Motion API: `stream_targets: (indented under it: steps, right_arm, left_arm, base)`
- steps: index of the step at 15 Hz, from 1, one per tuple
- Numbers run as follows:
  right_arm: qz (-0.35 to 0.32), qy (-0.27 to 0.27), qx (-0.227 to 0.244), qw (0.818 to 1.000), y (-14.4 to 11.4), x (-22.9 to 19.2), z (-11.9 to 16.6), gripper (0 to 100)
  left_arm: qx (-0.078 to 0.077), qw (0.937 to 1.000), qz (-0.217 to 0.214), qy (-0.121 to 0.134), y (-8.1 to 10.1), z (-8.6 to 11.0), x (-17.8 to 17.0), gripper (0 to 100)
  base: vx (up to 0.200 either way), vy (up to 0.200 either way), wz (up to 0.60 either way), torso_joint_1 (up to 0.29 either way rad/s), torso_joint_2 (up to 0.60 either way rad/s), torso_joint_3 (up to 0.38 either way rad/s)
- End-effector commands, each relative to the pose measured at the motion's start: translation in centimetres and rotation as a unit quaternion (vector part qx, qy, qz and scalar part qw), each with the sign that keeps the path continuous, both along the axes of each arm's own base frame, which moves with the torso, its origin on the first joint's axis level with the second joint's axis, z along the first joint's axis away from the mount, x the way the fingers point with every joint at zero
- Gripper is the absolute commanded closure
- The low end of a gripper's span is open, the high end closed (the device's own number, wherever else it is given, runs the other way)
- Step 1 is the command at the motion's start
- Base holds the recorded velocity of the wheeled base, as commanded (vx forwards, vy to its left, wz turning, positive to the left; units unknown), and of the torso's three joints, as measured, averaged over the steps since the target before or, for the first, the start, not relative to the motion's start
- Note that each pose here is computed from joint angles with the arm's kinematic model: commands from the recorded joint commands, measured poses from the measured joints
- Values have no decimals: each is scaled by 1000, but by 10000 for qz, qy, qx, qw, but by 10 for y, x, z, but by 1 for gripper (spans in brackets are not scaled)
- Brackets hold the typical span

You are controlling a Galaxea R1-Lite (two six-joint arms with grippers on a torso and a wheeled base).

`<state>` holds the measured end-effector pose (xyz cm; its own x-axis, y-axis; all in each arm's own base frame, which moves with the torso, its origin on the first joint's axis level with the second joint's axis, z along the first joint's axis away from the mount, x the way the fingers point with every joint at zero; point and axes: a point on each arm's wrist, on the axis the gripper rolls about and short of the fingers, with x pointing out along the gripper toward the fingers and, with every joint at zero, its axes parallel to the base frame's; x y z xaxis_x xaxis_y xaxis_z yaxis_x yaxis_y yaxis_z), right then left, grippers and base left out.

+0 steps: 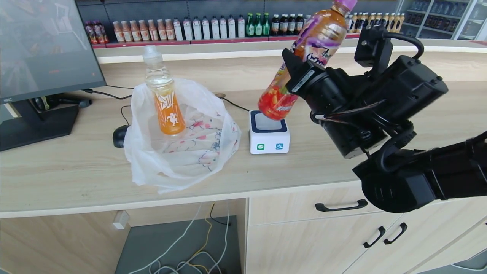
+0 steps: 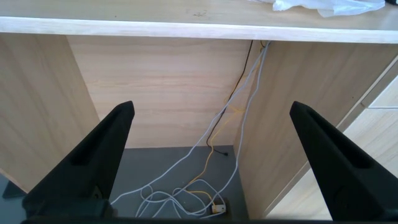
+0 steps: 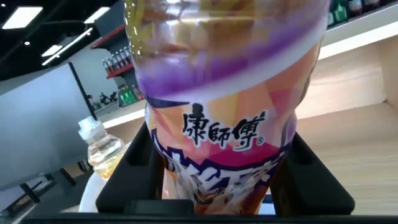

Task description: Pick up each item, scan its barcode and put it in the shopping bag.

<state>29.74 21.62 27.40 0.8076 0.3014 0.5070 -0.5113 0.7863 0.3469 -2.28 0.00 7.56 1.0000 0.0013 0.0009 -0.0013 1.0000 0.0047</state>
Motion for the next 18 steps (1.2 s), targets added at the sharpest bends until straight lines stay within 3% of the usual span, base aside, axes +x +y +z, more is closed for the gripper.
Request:
stream_targets:
  steps: [1, 6, 18]
  right_arm:
    - [165, 12, 320, 9994, 5, 8, 11, 100]
    - [666, 325, 1102, 9911, 14, 22, 6, 100]
    - [1149, 1100, 2350, 9589, 7, 51, -25, 100]
  left_arm:
    - [0, 10000, 1, -3, 0, 0, 0, 0]
    - [0, 10000, 1, -3, 0, 0, 0, 0]
    - [0, 10000, 9, -3, 0, 0, 0, 0]
  base:
    - [0, 0, 0, 0, 0, 0]
    - [0, 0, 0, 0, 0, 0]
    - [0, 0, 0, 0, 0, 0]
